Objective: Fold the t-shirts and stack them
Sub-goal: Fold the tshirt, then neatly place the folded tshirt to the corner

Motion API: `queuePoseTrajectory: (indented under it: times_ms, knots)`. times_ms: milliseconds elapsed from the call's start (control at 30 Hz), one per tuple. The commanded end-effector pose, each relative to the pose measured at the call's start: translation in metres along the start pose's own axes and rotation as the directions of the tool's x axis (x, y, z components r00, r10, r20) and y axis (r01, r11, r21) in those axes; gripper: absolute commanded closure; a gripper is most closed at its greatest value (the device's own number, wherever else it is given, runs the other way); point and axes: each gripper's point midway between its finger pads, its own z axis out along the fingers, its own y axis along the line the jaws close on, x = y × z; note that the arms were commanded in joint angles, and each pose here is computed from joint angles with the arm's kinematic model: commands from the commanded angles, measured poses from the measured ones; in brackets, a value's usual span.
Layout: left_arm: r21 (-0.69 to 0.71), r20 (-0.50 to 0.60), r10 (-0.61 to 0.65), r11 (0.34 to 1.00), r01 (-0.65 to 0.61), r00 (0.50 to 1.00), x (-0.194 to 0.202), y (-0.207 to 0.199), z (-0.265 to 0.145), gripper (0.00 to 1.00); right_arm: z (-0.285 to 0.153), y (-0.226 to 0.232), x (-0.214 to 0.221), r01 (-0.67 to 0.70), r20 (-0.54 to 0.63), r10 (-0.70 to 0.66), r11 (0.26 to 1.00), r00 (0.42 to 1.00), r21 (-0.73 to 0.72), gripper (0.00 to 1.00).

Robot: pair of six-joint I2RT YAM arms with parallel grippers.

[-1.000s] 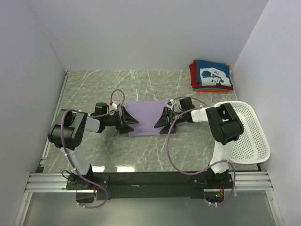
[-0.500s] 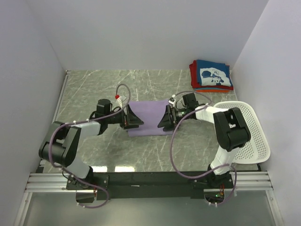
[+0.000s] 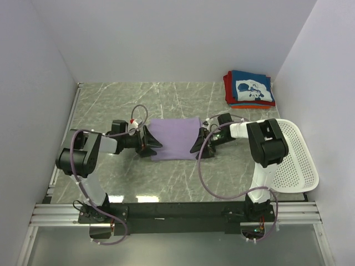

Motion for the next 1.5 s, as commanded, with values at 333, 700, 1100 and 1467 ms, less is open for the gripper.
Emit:
queuePoseTrajectory:
  times_ms: [333, 700, 1100, 1467]
  knots:
    - [-0.347, -0.033, 0.89, 0.416, -0.841, 0.454, -0.049, -0.095, -0.023, 0.22, -0.103, 0.036, -0.035, 0.071, 0.455, -0.168, 0.972, 0.874, 0.222, 0.19]
    - [-0.201, -0.176, 0.957, -0.264, -0.943, -0.23, 0.028, -0.129, 0.079, 0.55, -0.144, 0.021, -0.054, -0.07, 0.6, -0.08, 0.973, 0.796, 0.222, 0.16]
    - [-0.08, -0.203, 0.905, -0.396, -0.915, -0.374, 0.063, -0.104, 0.157, 0.64, -0.157, 0.018, -0.052, -0.105, 0.625, 0.003, 0.986, 0.781, 0.126, 0.15]
    - [-0.014, -0.22, 0.89, -0.412, -0.911, -0.399, 0.068, -0.079, 0.183, 0.63, -0.158, 0.012, -0.051, -0.113, 0.632, 0.016, 0.987, 0.775, 0.114, 0.14]
